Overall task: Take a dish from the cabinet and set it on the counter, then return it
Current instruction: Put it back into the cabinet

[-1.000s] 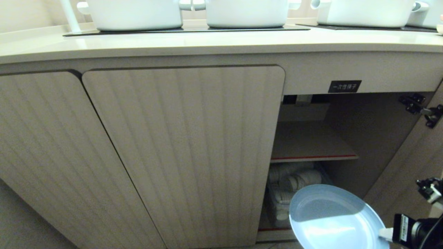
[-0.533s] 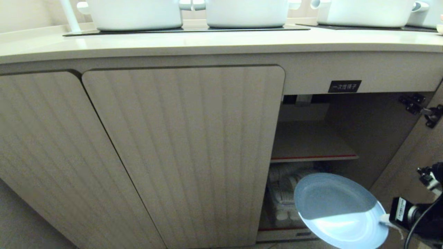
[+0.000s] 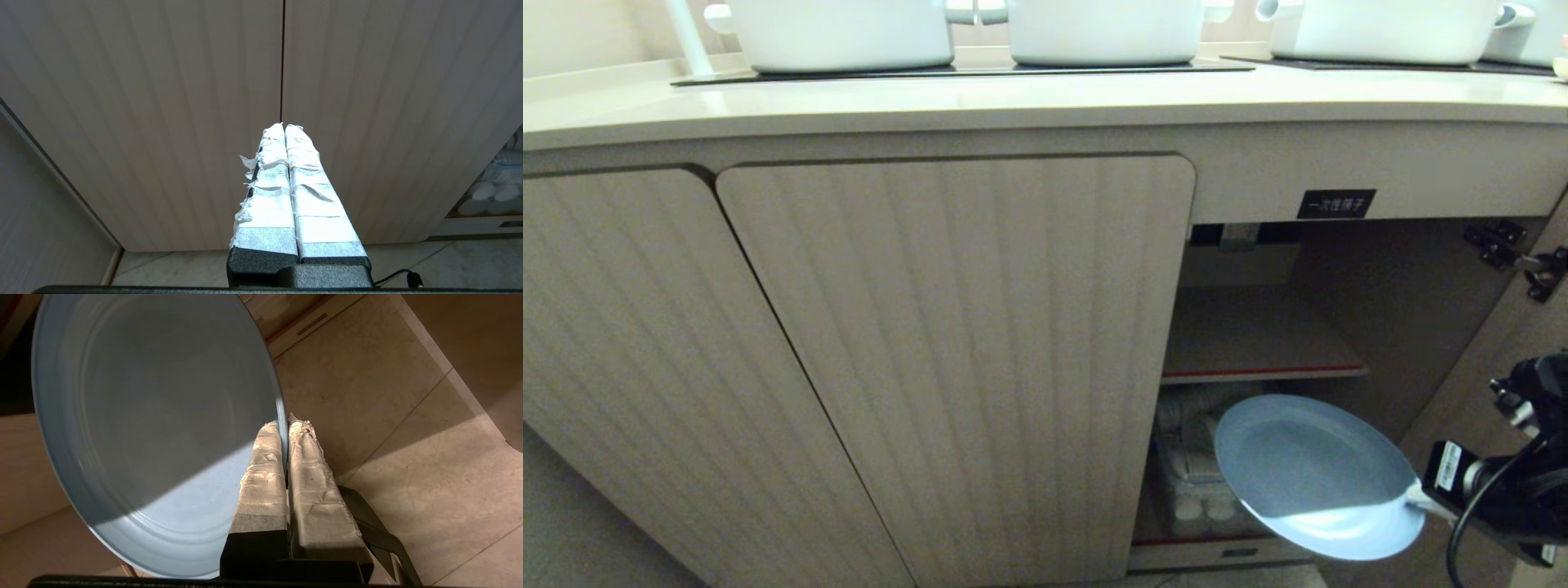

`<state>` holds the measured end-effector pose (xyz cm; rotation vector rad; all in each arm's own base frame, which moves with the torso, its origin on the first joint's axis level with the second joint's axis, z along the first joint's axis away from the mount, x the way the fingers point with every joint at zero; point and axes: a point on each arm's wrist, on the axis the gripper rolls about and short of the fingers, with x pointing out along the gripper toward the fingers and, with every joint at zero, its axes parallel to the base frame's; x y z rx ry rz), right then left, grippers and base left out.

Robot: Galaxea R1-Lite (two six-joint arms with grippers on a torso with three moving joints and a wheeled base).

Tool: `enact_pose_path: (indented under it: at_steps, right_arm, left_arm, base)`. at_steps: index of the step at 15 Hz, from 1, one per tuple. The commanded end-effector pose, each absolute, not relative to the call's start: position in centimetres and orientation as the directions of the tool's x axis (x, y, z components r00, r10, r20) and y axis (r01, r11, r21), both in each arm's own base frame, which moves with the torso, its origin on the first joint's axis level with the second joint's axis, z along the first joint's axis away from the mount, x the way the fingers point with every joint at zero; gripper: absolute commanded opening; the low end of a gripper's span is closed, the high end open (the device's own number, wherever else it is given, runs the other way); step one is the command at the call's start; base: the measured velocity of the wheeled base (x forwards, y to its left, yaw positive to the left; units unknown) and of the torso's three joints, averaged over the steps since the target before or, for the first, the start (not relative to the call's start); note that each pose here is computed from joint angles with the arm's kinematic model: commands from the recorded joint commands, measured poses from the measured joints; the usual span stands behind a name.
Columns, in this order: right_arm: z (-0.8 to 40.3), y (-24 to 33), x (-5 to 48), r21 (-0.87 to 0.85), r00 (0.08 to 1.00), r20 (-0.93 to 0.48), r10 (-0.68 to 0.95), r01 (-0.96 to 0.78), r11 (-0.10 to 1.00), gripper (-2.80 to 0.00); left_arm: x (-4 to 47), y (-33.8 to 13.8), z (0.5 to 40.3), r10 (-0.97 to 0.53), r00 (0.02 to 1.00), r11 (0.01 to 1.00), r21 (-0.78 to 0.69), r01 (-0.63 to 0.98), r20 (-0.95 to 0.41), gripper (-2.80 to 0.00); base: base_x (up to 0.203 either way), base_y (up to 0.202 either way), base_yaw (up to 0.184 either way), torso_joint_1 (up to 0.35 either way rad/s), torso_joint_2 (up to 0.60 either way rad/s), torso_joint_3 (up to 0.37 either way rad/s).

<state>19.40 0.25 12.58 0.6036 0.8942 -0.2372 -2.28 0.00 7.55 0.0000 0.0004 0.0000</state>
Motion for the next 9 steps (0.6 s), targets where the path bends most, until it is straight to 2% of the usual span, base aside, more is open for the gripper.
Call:
enact_pose_path:
  at_steps: [1, 9]
  right_arm:
    - [12.4, 0.3, 20.3, 0.395, 0.603, -0.796, 0.051, 0.454, 0.799, -2.8]
    - [12.2, 0.3, 23.6, 0.405, 0.598, -0.8, 0.051, 0.475, 0.781, -2.8]
  left_arm:
    - [-2.3, 0.0, 7.5, 0.001, 1.0, 1.0, 0.0, -0.001, 0.0, -2.8]
    - [-2.3, 0.0, 7.5, 0.001, 1.0, 1.0, 0.0, -0.001, 0.0, -2.8]
  base:
    - [0.0, 0.0, 0.0, 0.0, 0.0, 0.0]
    - [0.0, 0.0, 0.0, 0.0, 0.0, 0.0]
